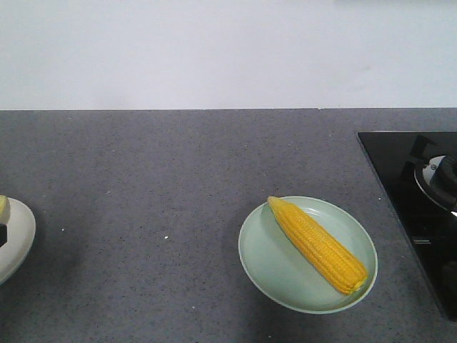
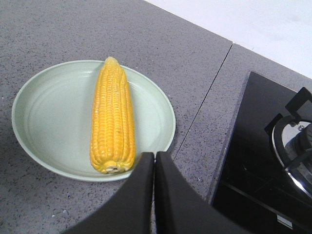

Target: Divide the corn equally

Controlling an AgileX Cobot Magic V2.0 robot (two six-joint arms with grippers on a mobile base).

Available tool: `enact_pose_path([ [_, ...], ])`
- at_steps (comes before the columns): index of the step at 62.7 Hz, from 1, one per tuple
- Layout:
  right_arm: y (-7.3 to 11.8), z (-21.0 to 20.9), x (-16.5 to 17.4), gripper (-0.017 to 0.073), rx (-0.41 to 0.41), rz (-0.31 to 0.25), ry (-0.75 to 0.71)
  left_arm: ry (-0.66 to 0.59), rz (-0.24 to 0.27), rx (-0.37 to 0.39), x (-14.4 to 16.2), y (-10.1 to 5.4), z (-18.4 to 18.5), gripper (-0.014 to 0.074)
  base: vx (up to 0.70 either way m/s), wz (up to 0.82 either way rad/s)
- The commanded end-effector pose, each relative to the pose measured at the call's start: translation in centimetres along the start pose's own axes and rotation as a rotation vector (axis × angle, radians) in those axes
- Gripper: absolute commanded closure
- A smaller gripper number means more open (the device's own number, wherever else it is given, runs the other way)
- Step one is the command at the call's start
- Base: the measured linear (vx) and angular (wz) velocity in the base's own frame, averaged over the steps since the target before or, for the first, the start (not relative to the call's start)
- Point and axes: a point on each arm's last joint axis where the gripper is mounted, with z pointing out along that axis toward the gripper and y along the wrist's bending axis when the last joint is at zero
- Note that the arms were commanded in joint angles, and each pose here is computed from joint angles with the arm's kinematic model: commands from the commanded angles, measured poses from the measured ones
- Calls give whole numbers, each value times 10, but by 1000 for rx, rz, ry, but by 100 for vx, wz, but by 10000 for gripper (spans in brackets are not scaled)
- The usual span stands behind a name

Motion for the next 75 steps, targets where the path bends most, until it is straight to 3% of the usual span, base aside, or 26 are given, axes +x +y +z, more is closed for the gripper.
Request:
enact_pose_path([
  [1, -5, -3, -13, 564, 40, -4, -84, -73, -14, -24, -11, 2, -2, 601, 0, 0],
  [10, -5, -3, -13, 564, 39, -4, -81, -100, 8, -57, -10, 3, -4, 601, 0, 0],
  [17, -5, -3, -13, 564, 39, -4, -81, -135, 45, -127, -4, 7, -6, 601, 0, 0],
  [29, -5, -3, -13, 564, 39, -4, -81, -221, -16, -261, 27, 12, -15, 601, 0, 0],
  [37, -5, -3, -13, 564, 39, -4, -81, -303, -24, -334, 56, 14, -19, 601, 0, 0],
  [55, -5, -3, -13, 564, 39, -4, -81, -458, -70, -373, 123, 13, -11, 601, 0, 0],
  [75, -4, -4, -12, 564, 37, -4, -77, -489, -43, -376, 126, 11, -15, 601, 0, 0],
])
